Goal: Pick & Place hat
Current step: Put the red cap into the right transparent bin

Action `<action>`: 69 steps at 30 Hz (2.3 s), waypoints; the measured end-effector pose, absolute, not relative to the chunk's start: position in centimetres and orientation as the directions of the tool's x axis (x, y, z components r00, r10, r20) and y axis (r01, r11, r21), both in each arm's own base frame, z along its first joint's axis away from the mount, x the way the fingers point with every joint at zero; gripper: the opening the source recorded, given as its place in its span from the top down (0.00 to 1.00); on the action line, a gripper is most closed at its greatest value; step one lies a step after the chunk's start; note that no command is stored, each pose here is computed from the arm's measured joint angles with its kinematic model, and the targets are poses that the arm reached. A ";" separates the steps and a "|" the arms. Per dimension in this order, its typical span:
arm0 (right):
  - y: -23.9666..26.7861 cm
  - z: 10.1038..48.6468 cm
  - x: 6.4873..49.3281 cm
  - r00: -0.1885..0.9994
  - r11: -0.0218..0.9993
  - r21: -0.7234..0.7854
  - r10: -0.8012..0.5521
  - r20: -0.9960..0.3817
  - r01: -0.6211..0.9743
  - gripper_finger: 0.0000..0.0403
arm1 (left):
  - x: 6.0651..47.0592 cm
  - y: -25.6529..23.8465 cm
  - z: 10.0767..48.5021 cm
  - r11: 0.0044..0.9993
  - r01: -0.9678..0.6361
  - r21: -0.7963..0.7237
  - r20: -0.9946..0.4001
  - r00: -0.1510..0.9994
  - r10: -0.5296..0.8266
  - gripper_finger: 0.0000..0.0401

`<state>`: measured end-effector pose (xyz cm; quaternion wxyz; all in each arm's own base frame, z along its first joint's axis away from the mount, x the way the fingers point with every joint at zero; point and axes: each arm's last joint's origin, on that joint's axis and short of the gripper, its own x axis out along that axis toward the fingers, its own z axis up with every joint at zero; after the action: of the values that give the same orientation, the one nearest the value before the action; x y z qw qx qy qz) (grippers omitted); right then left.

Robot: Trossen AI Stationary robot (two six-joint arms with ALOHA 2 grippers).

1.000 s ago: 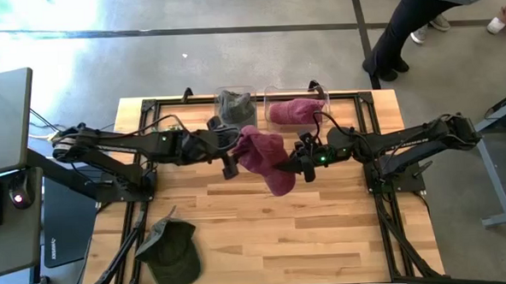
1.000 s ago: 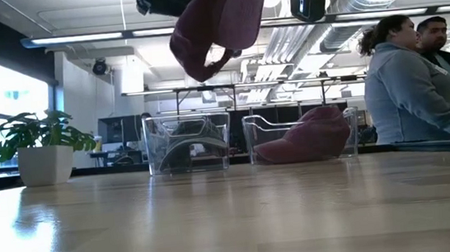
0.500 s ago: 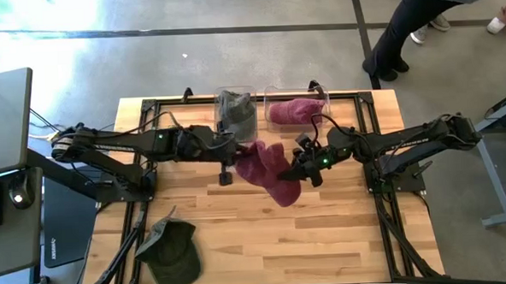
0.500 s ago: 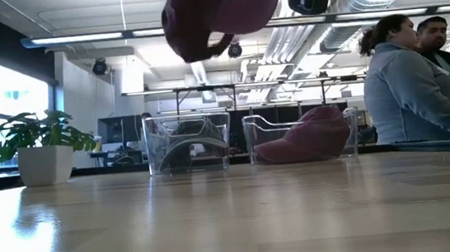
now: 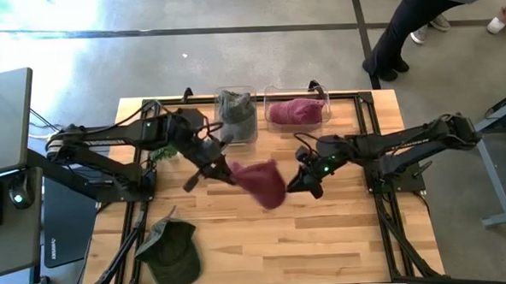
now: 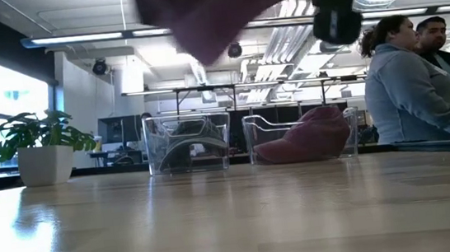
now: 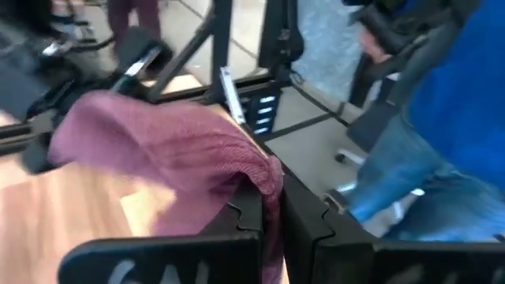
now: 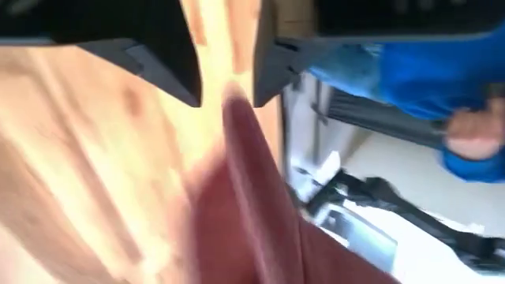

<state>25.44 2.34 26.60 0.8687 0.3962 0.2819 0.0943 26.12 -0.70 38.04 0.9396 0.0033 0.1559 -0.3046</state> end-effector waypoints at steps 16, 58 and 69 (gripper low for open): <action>3.3 24.3 23.9 0.685 0.674 0.670 0.329 -0.650 0.312 0.60 | 30.5 2.4 32.9 0.965 0.259 0.044 -0.566 0.803 -0.189 0.98; 9.6 20.7 24.3 0.760 0.805 0.593 0.402 -0.511 -0.028 0.81 | 36.4 -14.1 23.8 0.688 -0.515 -0.512 -0.846 0.440 -0.300 0.65; 10.4 17.2 30.6 0.703 0.842 0.539 0.390 -0.595 -0.012 0.98 | 33.1 -18.4 20.8 0.244 -0.701 -0.670 -0.742 0.641 -0.198 0.67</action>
<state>30.62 10.39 17.17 0.8862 0.2569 0.3686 0.1135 33.11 -18.35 20.80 0.6895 -0.5872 0.3827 0.1824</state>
